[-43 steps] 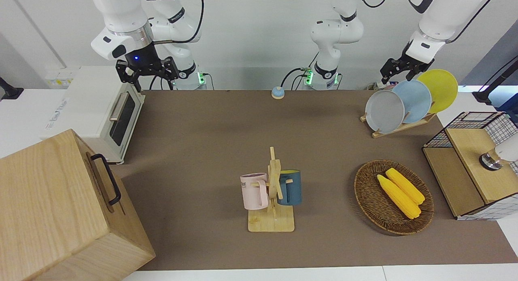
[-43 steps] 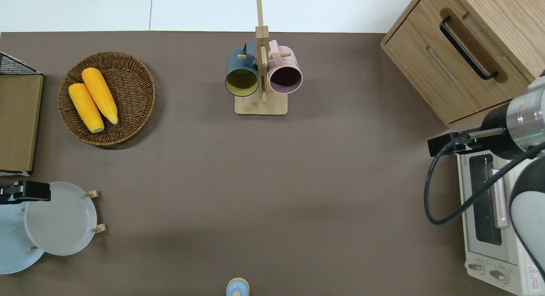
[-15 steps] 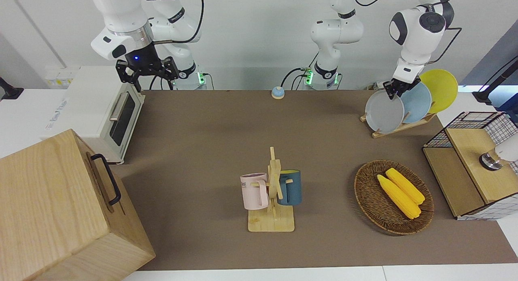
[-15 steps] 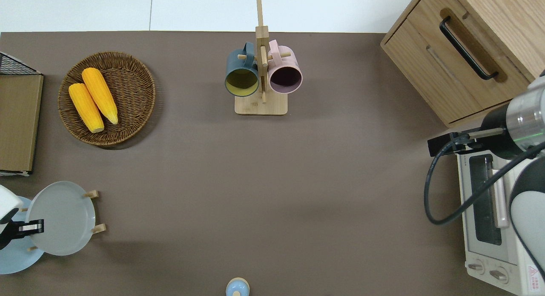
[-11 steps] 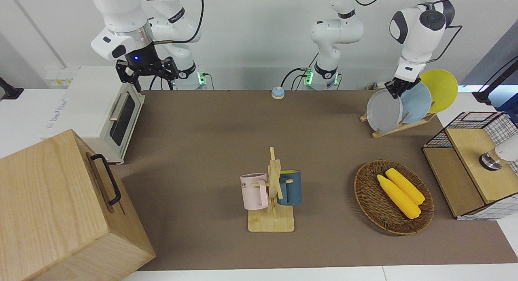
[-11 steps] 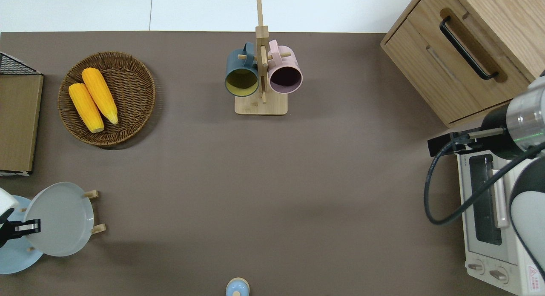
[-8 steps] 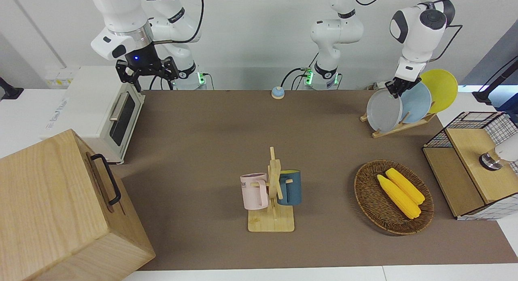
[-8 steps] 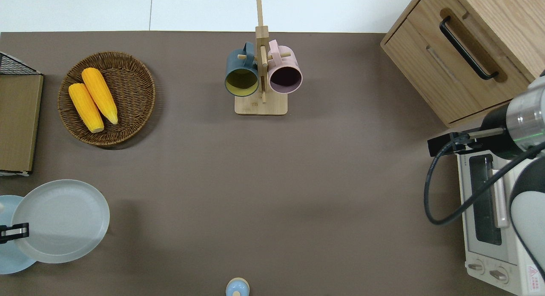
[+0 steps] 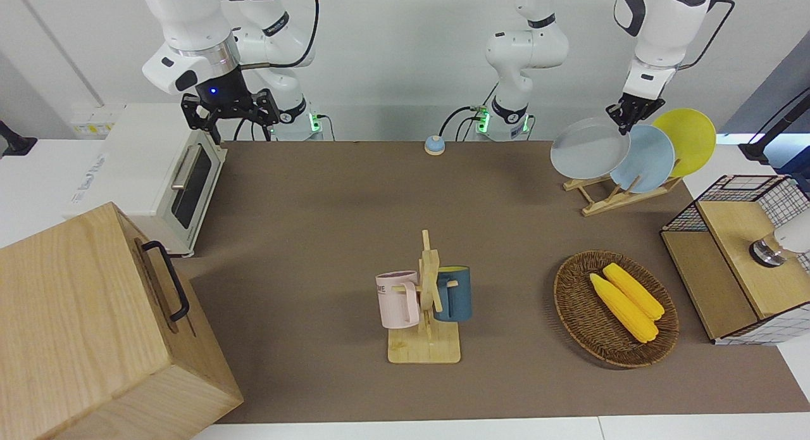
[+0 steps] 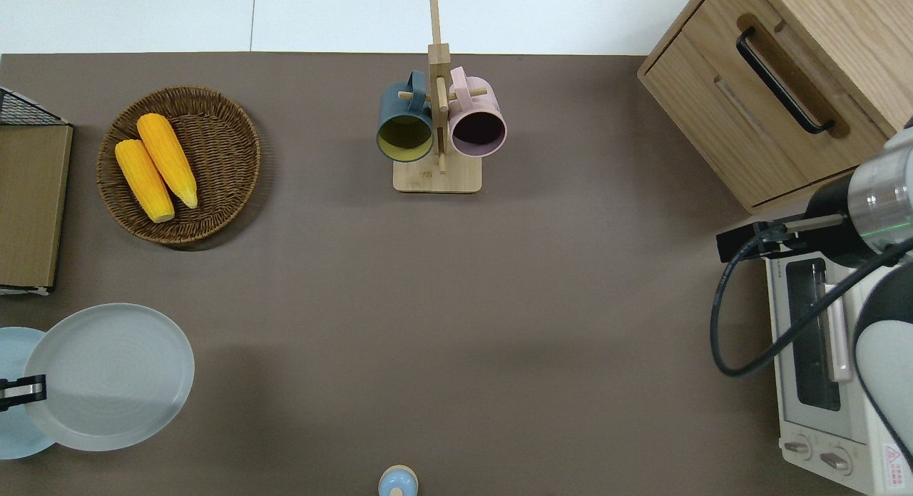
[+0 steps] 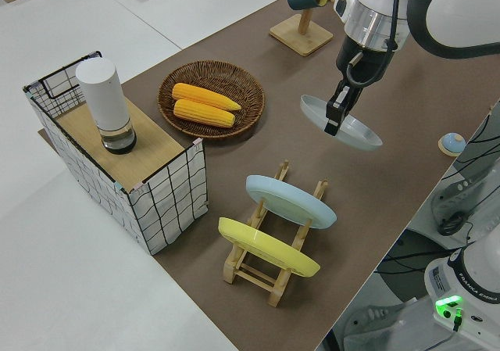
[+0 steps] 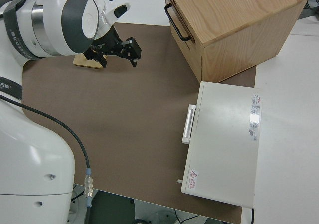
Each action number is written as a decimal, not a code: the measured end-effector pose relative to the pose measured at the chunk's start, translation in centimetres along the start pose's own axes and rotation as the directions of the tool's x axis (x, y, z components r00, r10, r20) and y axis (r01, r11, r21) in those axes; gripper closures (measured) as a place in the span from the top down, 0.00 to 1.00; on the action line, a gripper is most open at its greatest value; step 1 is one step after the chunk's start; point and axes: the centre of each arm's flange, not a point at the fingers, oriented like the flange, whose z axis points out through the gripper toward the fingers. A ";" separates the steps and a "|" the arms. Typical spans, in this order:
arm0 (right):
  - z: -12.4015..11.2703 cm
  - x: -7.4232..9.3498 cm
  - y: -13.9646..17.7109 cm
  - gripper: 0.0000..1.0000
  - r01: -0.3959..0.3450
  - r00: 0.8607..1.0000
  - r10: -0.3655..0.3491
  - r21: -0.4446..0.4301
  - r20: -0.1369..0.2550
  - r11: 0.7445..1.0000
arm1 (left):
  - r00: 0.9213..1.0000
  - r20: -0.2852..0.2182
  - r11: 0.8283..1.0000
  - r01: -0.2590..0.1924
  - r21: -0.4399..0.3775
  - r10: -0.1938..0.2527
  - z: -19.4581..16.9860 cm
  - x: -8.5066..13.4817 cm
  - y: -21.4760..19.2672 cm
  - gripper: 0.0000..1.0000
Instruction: Pick gray plate from low plate rack and place it on table with left arm
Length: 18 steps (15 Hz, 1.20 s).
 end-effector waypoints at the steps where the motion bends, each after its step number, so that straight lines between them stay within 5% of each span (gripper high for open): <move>1: 0.0 0.0 0.0 0.99 0.000 1.000 0.000 0.000 0.000 1.000 | 1.000 0.012 0.999 0.011 -0.033 -0.010 0.0 -0.1 0.5 0.01; 7: 0.0 0.0 0.0 0.99 0.000 1.000 0.000 0.000 0.000 1.000 | 0.994 0.096 0.983 0.072 -0.167 -0.056 0.4 -1.0 5.9 0.01; 18: 0.0 0.0 0.0 0.99 0.000 1.000 0.000 0.000 0.000 1.000 | 0.982 0.190 0.971 0.043 -0.236 0.003 7.9 0.5 12.1 0.01</move>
